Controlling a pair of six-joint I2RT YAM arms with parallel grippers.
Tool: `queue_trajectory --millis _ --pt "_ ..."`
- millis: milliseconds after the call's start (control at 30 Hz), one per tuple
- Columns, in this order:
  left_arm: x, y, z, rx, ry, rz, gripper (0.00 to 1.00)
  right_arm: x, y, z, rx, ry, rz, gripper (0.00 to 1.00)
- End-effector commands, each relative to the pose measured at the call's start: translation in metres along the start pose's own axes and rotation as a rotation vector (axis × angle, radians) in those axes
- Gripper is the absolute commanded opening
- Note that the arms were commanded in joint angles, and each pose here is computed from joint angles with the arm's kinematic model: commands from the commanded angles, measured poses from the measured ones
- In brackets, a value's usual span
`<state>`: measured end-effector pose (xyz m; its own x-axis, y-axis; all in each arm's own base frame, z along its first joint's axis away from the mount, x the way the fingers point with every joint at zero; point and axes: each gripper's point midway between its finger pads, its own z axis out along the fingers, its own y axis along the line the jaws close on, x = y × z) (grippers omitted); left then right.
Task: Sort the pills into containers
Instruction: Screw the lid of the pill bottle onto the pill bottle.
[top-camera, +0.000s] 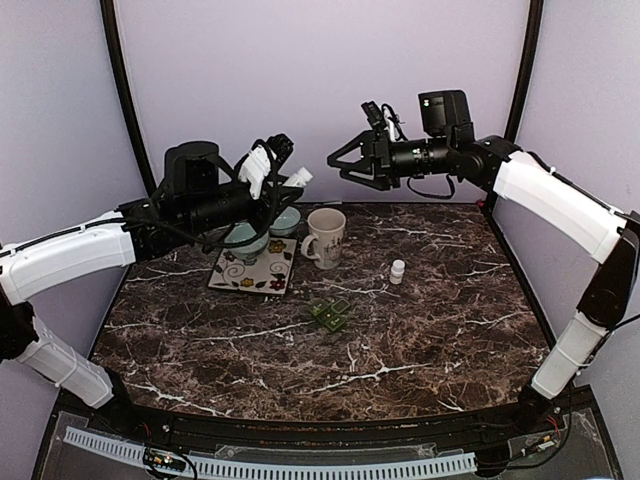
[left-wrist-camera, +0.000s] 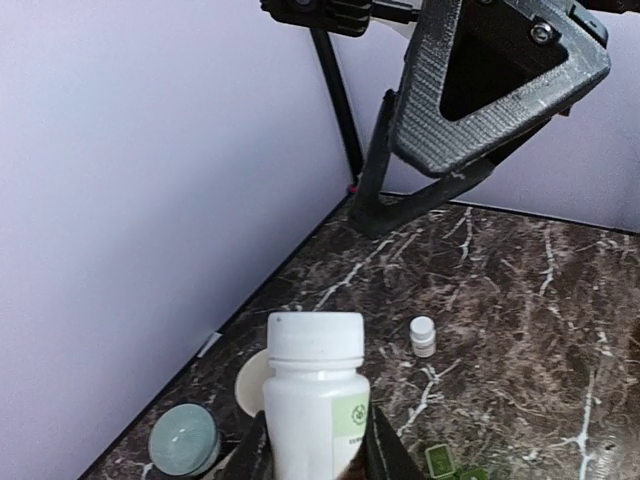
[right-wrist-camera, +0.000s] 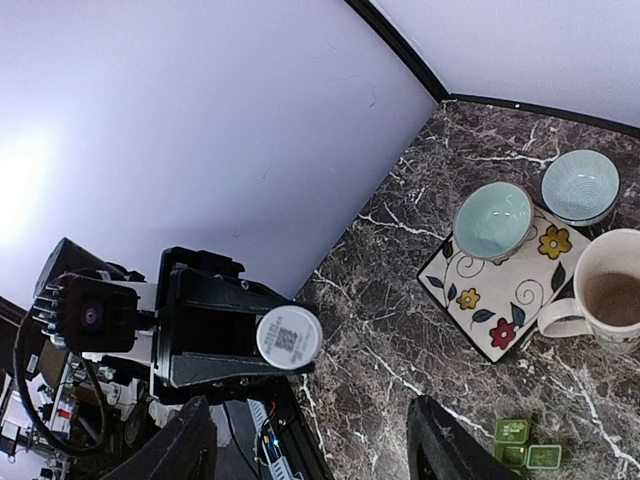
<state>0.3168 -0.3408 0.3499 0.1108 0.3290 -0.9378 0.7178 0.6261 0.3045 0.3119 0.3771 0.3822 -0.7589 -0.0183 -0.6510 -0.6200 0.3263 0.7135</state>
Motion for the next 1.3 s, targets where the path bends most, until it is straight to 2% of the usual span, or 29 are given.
queue_trajectory --millis 0,100,233,400,733,1267 --pt "-0.004 -0.037 -0.005 0.35 0.045 -0.182 0.0 -0.006 0.015 -0.01 -0.039 -0.031 -0.087 0.65" --pt "-0.002 -0.05 -0.003 0.526 0.104 -0.279 0.0 -0.002 0.01 -0.009 -0.017 -0.02 -0.115 0.65" --pt "-0.007 -0.063 -0.005 0.727 0.117 -0.414 0.0 0.002 0.009 -0.01 -0.016 -0.009 -0.139 0.65" --pt "-0.011 -0.062 -0.006 0.883 0.123 -0.553 0.0 0.006 0.008 -0.011 -0.012 0.002 -0.145 0.65" --pt "-0.023 -0.044 -0.009 0.956 0.064 -0.641 0.0 0.026 -0.001 -0.004 0.027 0.067 -0.149 0.65" --pt "-0.02 -0.047 -0.005 0.999 0.078 -0.665 0.0 0.037 0.015 0.009 -0.01 0.109 -0.158 0.61"
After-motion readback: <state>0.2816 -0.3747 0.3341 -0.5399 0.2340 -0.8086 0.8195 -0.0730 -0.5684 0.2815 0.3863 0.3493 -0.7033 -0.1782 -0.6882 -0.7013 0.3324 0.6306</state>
